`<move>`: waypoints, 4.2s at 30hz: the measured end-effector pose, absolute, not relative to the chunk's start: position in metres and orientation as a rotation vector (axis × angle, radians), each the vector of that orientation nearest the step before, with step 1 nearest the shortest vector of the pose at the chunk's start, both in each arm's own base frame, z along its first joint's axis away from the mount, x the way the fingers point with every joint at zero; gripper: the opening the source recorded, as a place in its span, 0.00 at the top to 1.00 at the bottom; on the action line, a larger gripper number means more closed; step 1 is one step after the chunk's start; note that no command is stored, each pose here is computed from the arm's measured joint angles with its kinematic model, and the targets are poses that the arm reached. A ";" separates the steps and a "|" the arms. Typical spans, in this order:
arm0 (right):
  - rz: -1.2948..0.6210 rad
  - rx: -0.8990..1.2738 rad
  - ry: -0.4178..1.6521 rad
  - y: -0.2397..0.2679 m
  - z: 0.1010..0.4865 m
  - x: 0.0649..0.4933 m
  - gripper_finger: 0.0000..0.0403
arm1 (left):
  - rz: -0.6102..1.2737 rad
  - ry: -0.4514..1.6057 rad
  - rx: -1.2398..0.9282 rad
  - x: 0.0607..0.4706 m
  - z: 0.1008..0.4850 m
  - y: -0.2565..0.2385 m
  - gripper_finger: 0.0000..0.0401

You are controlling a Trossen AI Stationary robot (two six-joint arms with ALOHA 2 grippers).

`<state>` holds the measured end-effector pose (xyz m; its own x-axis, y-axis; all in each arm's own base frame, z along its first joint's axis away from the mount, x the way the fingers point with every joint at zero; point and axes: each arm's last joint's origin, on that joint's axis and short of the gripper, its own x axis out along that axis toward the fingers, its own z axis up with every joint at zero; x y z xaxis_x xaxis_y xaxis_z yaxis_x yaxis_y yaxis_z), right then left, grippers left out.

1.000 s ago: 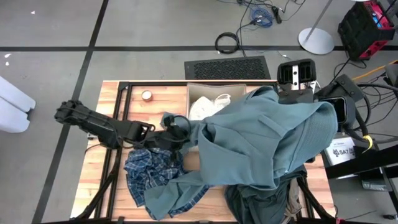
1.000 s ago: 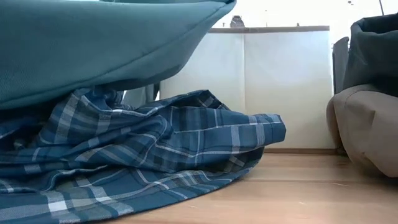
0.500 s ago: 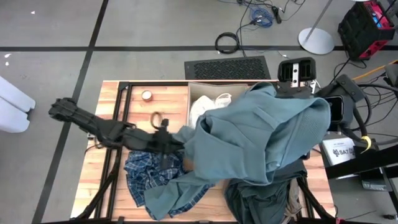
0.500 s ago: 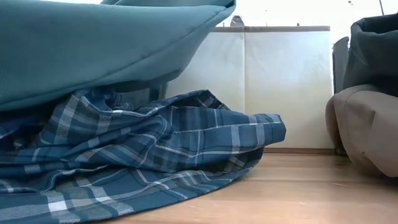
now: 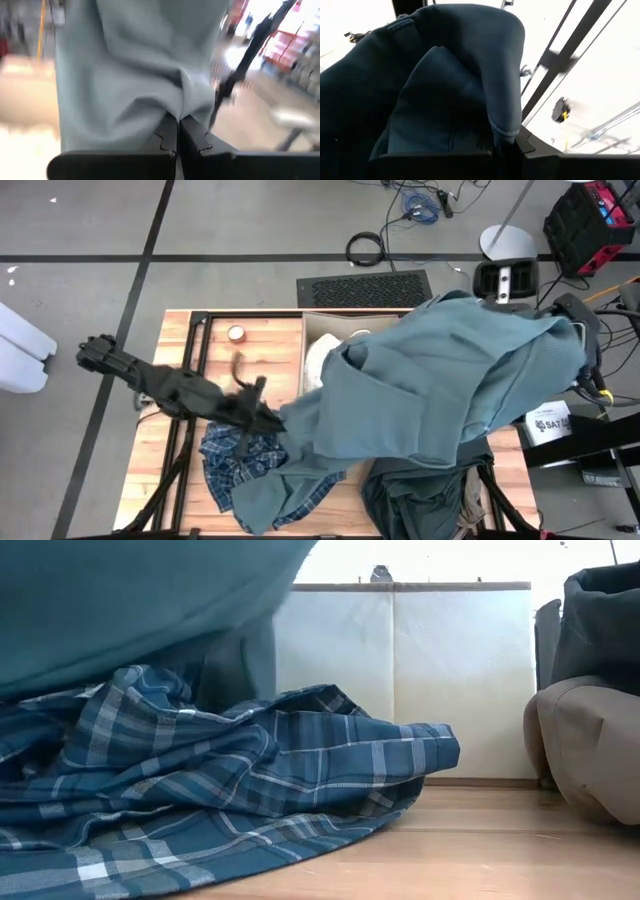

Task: Sort clothes
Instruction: Put the green pants into the laundry organizer

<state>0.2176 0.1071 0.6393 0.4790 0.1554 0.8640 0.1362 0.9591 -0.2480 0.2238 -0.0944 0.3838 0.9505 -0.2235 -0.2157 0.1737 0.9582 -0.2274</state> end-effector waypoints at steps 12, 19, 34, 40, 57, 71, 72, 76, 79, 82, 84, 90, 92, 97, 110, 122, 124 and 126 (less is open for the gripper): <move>0.040 -0.307 -0.495 0.120 0.600 0.257 1.00 | -0.222 0.856 -0.161 0.283 0.261 -0.151 1.00; -0.101 -0.306 -0.031 0.118 0.558 0.268 1.00 | -0.189 0.964 -0.091 0.300 0.217 -0.163 0.98; -0.098 -0.292 -0.004 0.113 0.558 0.261 1.00 | -0.307 0.966 -0.087 0.304 0.209 -0.175 0.39; -0.093 -0.298 0.020 0.113 0.556 0.261 1.00 | -0.187 0.904 0.090 0.314 0.195 -0.173 0.33; -0.121 -0.311 0.069 0.109 0.551 0.262 1.00 | -0.293 0.965 0.277 0.334 0.144 -0.194 0.64; -0.135 -0.279 0.060 0.106 0.552 0.264 1.00 | -0.273 0.787 0.427 0.334 0.234 -0.234 0.96; -0.137 -0.281 0.051 0.106 0.553 0.264 1.00 | -0.251 0.765 0.436 0.330 0.245 -0.234 0.96; -0.146 -0.302 -0.012 0.106 0.560 0.263 1.00 | -0.167 0.642 0.438 0.310 0.295 -0.231 0.96; -0.160 -0.319 -0.094 0.105 0.570 0.260 1.00 | -0.112 0.523 0.398 0.290 0.336 -0.223 0.96; -0.184 -0.349 -0.196 0.105 0.583 0.255 1.00 | -0.045 0.418 0.366 0.268 0.372 -0.210 0.96; -0.209 -0.377 -0.269 0.105 0.591 0.253 1.00 | -0.007 0.346 0.345 0.253 0.398 -0.198 0.96; -0.348 -0.462 -0.497 0.099 0.616 0.239 1.00 | 0.186 0.175 0.341 0.218 0.461 -0.150 0.96; -0.418 -0.494 -0.563 0.094 0.624 0.234 1.00 | 0.234 0.128 0.343 0.213 0.478 -0.131 0.96; -0.596 -0.539 -0.667 0.075 0.636 0.225 1.00 | 0.326 -0.002 0.327 0.213 0.521 -0.077 0.96; -0.903 -0.568 -0.562 0.027 0.642 0.213 1.00 | 0.121 0.062 0.132 0.302 0.500 0.038 0.96; -0.811 -0.389 -0.280 0.002 0.621 0.214 1.00 | 0.109 0.465 0.080 0.383 0.399 0.087 0.97; -0.774 -0.341 -0.262 -0.006 0.616 0.216 1.00 | 0.112 0.498 0.082 0.389 0.389 0.091 0.97; -0.726 -0.308 -0.251 -0.012 0.612 0.219 1.00 | 0.123 0.521 0.080 0.396 0.378 0.097 0.97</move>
